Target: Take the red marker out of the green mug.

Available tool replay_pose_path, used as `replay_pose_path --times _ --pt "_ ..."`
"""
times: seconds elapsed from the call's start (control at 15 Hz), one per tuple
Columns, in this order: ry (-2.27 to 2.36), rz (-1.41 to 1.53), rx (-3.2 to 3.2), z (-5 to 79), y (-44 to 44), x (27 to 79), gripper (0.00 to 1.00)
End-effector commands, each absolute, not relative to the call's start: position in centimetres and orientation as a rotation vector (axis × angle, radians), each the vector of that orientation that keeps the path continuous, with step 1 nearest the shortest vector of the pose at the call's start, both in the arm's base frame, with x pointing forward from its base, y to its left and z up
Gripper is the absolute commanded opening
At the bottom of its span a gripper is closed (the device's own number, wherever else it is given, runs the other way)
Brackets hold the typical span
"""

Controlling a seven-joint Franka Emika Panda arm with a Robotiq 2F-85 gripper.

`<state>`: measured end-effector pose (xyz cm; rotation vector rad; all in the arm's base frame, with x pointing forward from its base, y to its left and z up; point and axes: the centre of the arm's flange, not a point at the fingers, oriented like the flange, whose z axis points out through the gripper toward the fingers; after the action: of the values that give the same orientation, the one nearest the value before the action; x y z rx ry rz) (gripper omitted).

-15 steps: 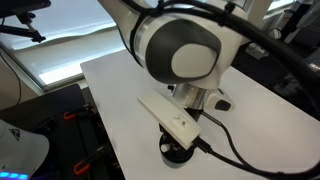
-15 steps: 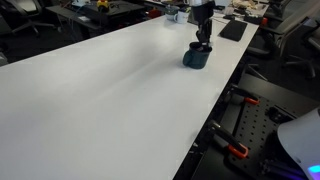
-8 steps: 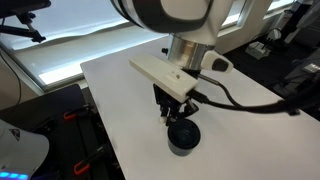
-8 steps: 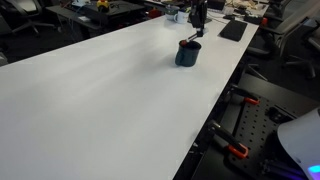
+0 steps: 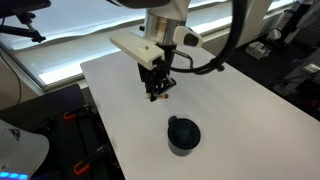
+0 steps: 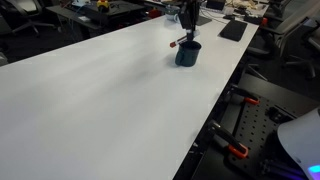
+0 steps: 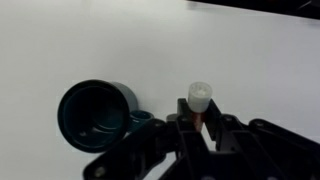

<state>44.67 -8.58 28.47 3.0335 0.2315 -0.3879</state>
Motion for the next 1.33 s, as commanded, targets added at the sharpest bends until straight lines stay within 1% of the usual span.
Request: replay_pose_path --times 0.0,0.47,0.53,0.67,1.13,1.2,1.27 --pt "0.194 -0.219 3.099 25.5 -5.8 42.7 0.05" --pt "0.044 0.173 3.231 20.4 -3.9 40.3 0.05" --pt "0.034 0.195 3.226 19.7 -3.9 40.0 0.05" --pt "0.025 0.204 3.214 18.4 -3.9 39.7 0.05" --pt "0.023 0.069 3.161 13.7 -5.0 38.5 0.05" --pt "0.006 0.039 3.151 13.4 -5.2 38.3 0.45" --pt "0.011 0.019 3.146 13.1 -5.5 38.2 0.46"
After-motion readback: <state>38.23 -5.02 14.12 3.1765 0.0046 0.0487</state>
